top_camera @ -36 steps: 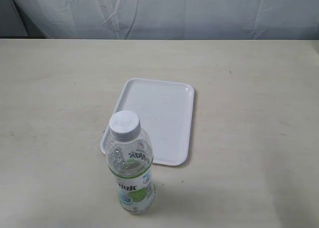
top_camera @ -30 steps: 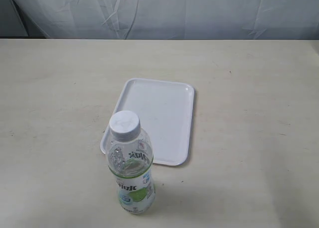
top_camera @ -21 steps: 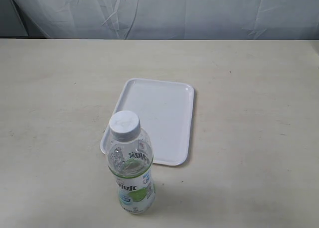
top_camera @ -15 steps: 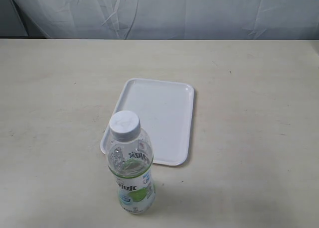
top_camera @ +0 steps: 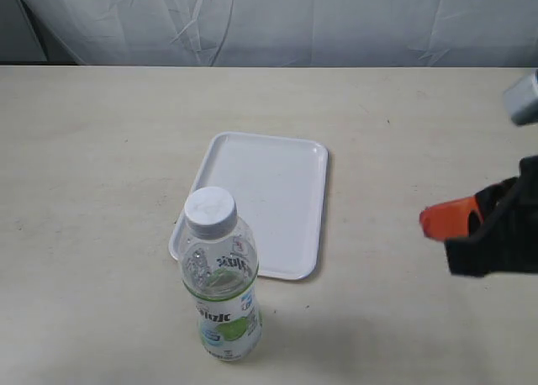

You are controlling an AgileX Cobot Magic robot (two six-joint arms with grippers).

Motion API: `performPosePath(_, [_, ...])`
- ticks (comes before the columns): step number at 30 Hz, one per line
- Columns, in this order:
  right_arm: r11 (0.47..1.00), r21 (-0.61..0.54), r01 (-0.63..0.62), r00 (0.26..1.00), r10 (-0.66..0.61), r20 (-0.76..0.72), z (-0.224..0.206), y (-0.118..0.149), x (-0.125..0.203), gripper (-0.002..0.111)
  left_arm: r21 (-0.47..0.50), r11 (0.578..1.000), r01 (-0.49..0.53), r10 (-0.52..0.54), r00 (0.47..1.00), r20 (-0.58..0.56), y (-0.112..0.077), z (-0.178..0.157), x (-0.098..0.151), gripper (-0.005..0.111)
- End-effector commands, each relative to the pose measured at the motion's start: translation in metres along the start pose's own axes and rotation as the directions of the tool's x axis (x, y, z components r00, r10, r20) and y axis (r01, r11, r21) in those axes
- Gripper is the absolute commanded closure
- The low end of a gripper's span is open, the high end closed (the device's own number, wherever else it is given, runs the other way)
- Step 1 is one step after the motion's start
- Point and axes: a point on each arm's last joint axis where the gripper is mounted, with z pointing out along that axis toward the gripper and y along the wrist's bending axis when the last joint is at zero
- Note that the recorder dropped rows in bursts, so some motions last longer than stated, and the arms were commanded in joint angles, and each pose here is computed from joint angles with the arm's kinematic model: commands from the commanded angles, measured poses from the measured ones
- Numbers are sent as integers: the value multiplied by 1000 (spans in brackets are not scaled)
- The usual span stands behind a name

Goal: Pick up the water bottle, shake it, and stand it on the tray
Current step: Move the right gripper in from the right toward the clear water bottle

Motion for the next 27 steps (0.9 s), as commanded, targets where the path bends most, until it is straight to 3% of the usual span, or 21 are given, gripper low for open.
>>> performPosePath(1, [995, -63, 76, 997, -77, -22, 13, 14, 11, 109, 0, 1000, 5, -5, 1000, 11, 0, 0, 0, 106])
performPosePath(6, [981, -133, 142, 989, -146, -25, 24, 31, 13, 109, 0, 1000, 5, -5, 1000, 11, 0, 0, 0, 106])
performPosePath(11, [964, -236, 122, 983, -150, -103, 40, 49, 19, 109, 0, 1000, 5, -5, 1000, 11, 0, 0, 0, 106])
performPosePath(13, [948, -263, 180, 971, -215, -108, 47, 54, 22, 109, 0, 1000, 5, -5, 1000, 11, 0, 0, 0, 106])
performPosePath(17, [944, -248, 219, 965, -247, -86, 58, 59, 21, 109, 0, 1000, 5, -5, 1000, 11, 0, 0, 0, 106])
performPosePath(27, [962, -231, 147, 986, -162, -48, 62, 61, 16, 109, 0, 1000, 7, -7, 1000, 11, 0, 0, 0, 106])
